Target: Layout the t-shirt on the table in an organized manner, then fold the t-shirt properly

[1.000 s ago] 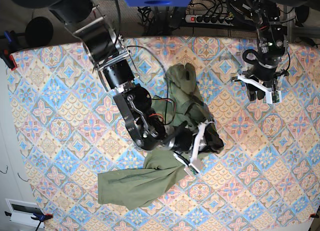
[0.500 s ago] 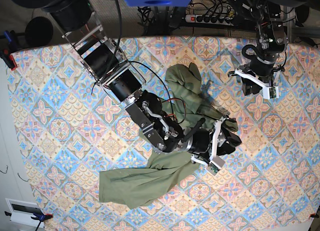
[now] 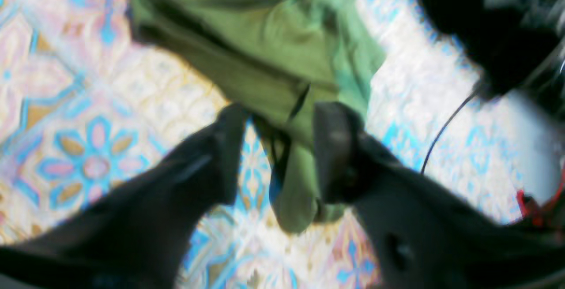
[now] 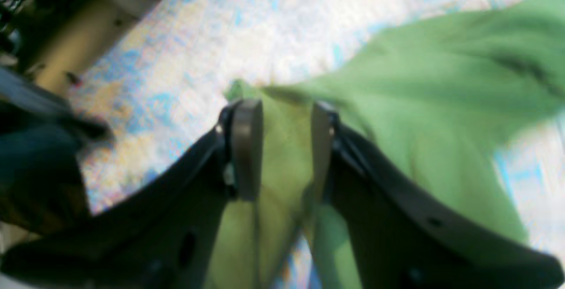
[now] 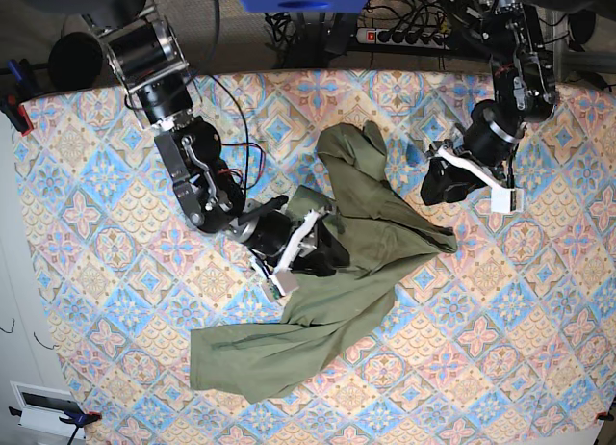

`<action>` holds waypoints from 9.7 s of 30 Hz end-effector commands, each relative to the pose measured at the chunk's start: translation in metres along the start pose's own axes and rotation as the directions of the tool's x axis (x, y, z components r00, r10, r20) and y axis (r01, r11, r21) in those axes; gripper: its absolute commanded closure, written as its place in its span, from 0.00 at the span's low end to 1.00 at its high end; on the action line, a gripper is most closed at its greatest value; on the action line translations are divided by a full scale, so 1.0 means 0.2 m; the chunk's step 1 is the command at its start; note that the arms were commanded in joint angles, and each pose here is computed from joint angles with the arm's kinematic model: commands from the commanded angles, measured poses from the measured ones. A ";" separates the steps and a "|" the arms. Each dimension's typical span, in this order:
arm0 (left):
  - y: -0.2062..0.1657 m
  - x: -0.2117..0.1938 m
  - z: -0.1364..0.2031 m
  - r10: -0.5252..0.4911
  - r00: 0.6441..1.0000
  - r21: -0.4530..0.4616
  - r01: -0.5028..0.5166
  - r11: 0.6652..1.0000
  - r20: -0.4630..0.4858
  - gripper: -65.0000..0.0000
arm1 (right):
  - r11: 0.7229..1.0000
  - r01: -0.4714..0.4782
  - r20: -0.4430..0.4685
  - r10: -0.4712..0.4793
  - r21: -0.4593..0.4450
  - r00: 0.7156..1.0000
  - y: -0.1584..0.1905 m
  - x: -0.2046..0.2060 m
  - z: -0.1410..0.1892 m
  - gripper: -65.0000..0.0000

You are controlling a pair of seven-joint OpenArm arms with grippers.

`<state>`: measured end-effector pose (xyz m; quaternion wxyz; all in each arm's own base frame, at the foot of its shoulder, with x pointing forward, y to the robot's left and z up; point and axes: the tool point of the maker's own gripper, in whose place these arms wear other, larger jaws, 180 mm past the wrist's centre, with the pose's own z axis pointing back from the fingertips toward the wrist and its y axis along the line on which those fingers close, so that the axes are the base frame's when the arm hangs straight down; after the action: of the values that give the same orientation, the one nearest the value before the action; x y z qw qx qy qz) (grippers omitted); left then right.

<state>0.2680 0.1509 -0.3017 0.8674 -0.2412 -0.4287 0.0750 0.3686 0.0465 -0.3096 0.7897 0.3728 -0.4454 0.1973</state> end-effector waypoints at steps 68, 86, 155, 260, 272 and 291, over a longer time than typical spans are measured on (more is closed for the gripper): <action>-1.51 1.51 -0.43 -0.021 0.896 -0.616 0.321 0.720 0.443 1.00 | 0.835 0.106 0.025 -0.110 -0.540 0.994 -0.57 -0.27 1.21 0.73; -1.61 2.27 0.14 -0.135 0.586 -0.266 0.546 0.795 0.799 1.00 | 0.861 0.099 0.013 -0.107 -0.499 0.994 -0.53 -0.26 1.12 0.72; -1.65 1.88 -0.28 0.139 0.982 -0.852 0.037 0.522 0.128 1.00 | 0.844 0.153 0.090 -0.124 -0.514 0.988 -0.77 -0.10 1.03 0.72; -0.08 0.29 -0.27 0.041 0.999 -0.278 -0.035 0.960 0.019 0.29 | 0.842 -0.388 -0.207 0.332 -0.374 0.920 -0.68 0.39 0.06 0.59; -0.08 0.29 -0.27 0.043 0.999 -0.279 -0.036 0.960 0.018 0.29 | 0.854 -0.377 -0.232 0.309 -0.360 0.922 -0.68 0.32 0.02 0.60; -0.10 0.28 -0.27 0.056 0.998 -0.302 -0.049 0.952 0.014 0.29 | 0.802 -0.417 -0.193 0.370 -0.428 0.909 -0.73 0.43 0.35 0.99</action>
<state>0.3378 0.1318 -0.2963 0.8275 -0.3751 -0.4156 0.0428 0.4657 -0.1106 -0.2868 0.8303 0.0542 -0.4914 0.2574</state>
